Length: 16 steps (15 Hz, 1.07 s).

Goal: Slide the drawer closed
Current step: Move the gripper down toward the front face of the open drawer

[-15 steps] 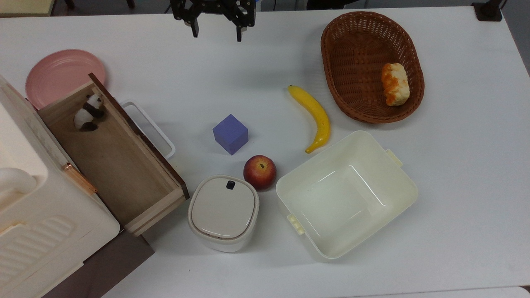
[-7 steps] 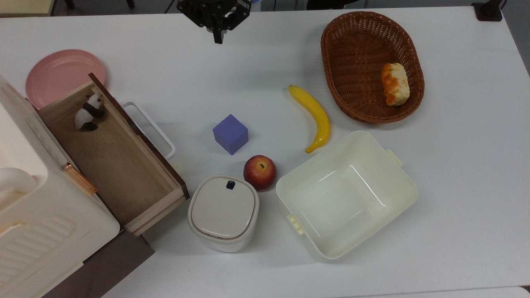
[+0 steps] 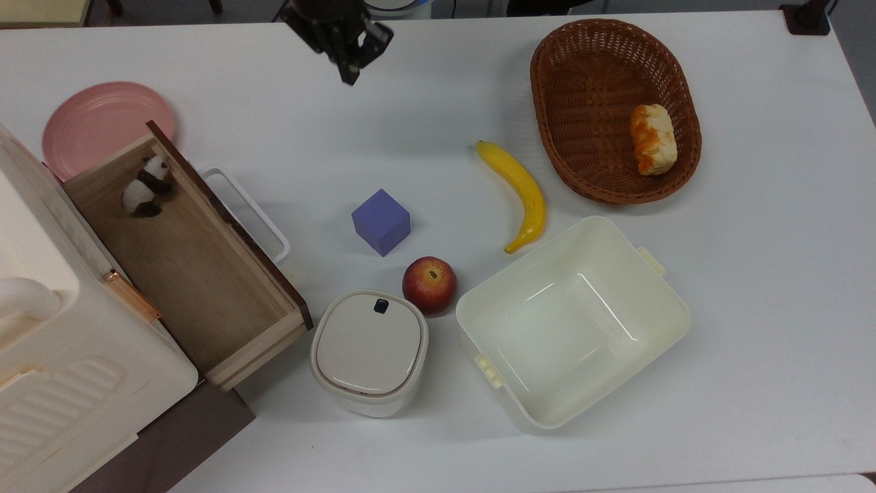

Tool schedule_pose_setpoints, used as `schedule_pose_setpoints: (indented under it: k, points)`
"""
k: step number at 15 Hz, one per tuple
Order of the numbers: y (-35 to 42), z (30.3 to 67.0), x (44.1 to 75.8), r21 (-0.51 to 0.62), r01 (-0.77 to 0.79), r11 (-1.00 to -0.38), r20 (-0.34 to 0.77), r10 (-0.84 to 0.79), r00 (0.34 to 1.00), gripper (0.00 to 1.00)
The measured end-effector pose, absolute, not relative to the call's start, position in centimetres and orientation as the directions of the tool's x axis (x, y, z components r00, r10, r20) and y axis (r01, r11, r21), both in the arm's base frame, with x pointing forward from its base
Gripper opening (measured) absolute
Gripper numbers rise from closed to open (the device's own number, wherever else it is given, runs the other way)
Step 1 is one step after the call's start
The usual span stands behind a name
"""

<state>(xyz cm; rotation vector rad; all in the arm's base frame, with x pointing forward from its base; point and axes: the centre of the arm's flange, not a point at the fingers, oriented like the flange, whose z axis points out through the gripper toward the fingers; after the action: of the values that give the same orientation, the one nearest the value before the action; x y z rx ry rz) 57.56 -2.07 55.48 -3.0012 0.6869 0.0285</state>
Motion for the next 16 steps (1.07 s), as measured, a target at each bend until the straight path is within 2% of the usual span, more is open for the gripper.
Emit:
schedule_pose_setpoints:
  k: [6,16]
  points:
    - [-9.3,49.4,62.2,-0.08,-0.566,-0.82,0.084,-0.572,0.816,0.01]
    - [-12.0,46.9,63.0,-0.078,-0.622,-0.779,0.094,-0.627,0.774,0.01]
